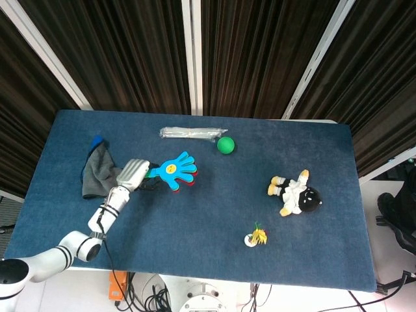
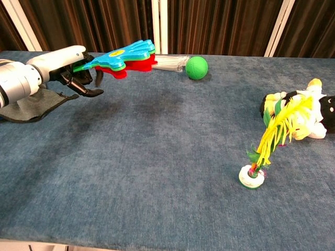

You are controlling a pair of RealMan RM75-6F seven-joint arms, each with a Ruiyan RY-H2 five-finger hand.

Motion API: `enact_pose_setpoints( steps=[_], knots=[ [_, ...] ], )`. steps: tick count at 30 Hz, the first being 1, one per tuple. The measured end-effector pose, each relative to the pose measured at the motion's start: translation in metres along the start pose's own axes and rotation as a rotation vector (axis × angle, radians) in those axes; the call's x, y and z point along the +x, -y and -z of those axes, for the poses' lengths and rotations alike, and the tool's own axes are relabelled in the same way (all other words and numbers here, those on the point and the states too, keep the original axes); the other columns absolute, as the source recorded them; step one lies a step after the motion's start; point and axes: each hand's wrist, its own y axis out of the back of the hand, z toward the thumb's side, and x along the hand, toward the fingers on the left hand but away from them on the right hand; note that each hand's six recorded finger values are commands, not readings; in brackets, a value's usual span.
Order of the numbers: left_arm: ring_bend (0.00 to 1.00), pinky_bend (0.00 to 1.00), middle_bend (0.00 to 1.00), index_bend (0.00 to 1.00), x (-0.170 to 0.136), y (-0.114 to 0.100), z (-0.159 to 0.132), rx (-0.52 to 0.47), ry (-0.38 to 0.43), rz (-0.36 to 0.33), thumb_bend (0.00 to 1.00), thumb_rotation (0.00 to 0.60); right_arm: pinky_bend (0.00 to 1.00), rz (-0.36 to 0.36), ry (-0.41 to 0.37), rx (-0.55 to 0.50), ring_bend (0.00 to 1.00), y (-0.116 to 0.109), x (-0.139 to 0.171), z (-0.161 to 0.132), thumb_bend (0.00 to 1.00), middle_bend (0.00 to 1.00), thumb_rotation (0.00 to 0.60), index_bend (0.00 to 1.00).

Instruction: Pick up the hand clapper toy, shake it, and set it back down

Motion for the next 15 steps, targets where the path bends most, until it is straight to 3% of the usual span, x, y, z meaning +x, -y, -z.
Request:
enact_pose_setpoints(
  steps=[8, 15],
  knots=[
    [1.0, 1.0, 1.0, 1.0, -0.0009, -0.003, -0.0015, -0.032, 0.01, -0.01, 0.29, 0.6, 0.0, -0.014, -0.002, 0.0, 0.0, 0.0031, -0.0011, -0.0013, 0.27, 0.0, 0.6, 0.0],
    [1.0, 1.0, 1.0, 1.0, -0.0027, -0.006, -0.0053, -0.066, 0.039, 0.001, 0.54, 0.6, 0.0, -0.014, -0.004, 0.0, 0.0, 0.0027, -0.0014, -0.0025, 0.27, 0.0, 0.6, 0.0]
  ],
)
